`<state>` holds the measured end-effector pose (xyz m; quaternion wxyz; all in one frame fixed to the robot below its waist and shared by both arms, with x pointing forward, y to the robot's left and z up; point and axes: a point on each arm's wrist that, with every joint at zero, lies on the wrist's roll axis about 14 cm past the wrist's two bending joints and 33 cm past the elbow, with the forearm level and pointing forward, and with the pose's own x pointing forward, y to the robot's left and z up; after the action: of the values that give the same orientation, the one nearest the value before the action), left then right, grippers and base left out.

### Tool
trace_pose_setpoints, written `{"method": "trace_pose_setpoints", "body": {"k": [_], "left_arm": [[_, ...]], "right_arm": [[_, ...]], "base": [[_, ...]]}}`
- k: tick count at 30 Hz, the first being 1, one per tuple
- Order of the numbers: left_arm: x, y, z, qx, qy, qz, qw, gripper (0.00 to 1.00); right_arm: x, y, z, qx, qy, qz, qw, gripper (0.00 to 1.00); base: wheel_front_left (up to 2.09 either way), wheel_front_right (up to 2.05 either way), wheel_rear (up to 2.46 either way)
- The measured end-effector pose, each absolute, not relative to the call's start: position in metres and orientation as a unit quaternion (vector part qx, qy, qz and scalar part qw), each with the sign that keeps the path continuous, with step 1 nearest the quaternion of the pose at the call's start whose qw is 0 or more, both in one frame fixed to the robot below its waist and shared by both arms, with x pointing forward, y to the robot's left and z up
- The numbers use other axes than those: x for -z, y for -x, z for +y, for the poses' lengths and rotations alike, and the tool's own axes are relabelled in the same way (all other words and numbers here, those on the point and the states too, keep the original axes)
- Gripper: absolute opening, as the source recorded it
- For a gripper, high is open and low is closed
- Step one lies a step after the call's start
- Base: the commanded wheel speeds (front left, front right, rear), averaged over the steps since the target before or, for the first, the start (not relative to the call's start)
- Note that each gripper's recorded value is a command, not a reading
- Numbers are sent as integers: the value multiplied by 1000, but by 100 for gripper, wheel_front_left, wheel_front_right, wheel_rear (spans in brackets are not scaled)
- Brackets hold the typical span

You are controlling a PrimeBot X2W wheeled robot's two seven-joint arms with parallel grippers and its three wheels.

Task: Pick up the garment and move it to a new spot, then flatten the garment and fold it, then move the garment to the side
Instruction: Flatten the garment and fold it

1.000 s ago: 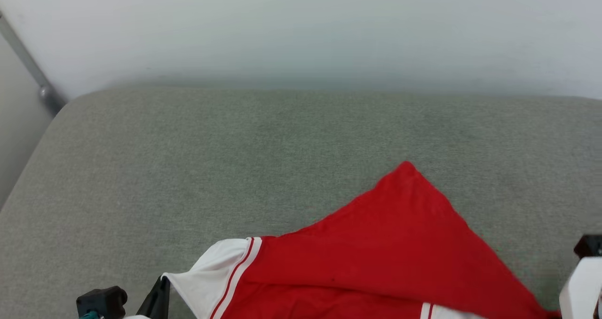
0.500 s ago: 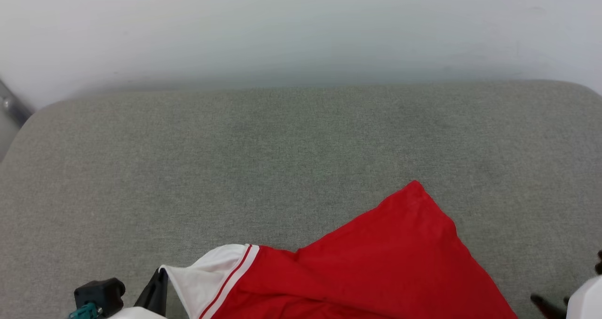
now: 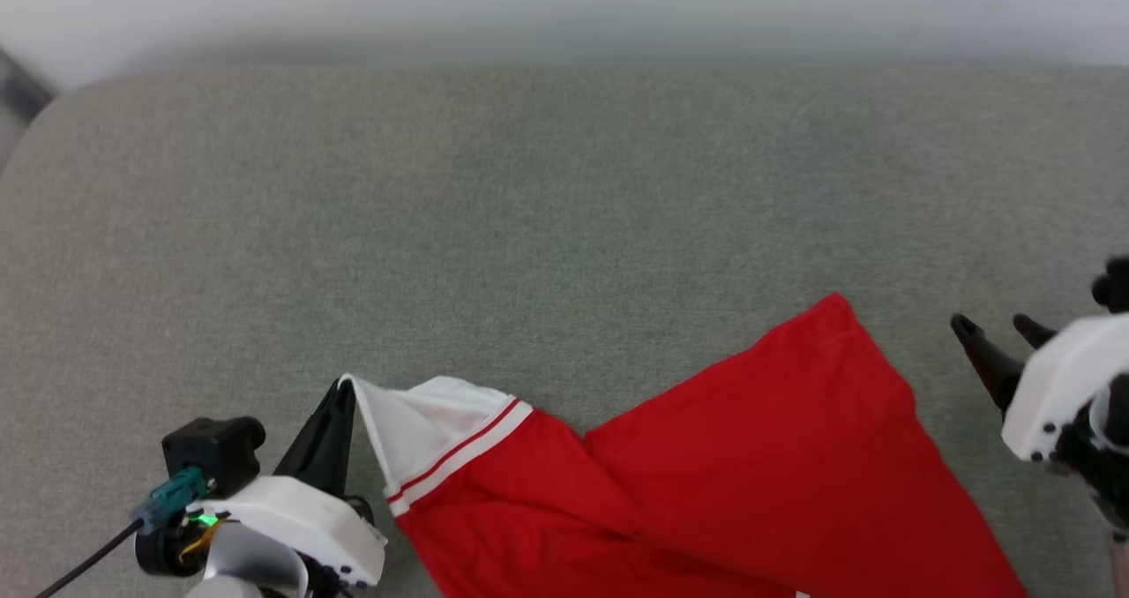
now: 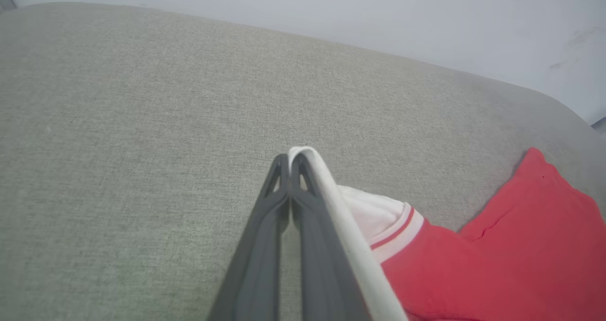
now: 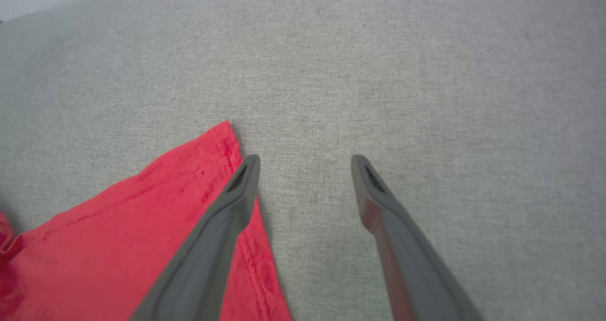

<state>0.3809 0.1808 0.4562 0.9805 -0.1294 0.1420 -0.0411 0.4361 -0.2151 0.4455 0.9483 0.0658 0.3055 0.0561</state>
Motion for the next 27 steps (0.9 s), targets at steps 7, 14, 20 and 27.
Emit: {"method": "trace_pose_setpoints", "body": {"k": [7, 14, 20, 27], "left_arm": [[-446, -396, 181, 43, 133, 146, 979, 0], [-436, -407, 183, 39, 137, 145, 979, 0], [-425, -411, 187, 31, 137, 153, 978, 0], [-424, -409, 190, 27, 138, 152, 978, 0]], "right_arm": [[-419, -462, -177, -124, -27, 427, 895, 100], [-387, -464, -147, -165, -1, 519, 838, 100], [-365, -463, -134, -184, 16, 560, 807, 100], [-365, -464, -126, -198, 14, 556, 808, 0]], "base": [[0, 0, 0], [0, 0, 0], [0, 0, 0], [0, 0, 0]]}}
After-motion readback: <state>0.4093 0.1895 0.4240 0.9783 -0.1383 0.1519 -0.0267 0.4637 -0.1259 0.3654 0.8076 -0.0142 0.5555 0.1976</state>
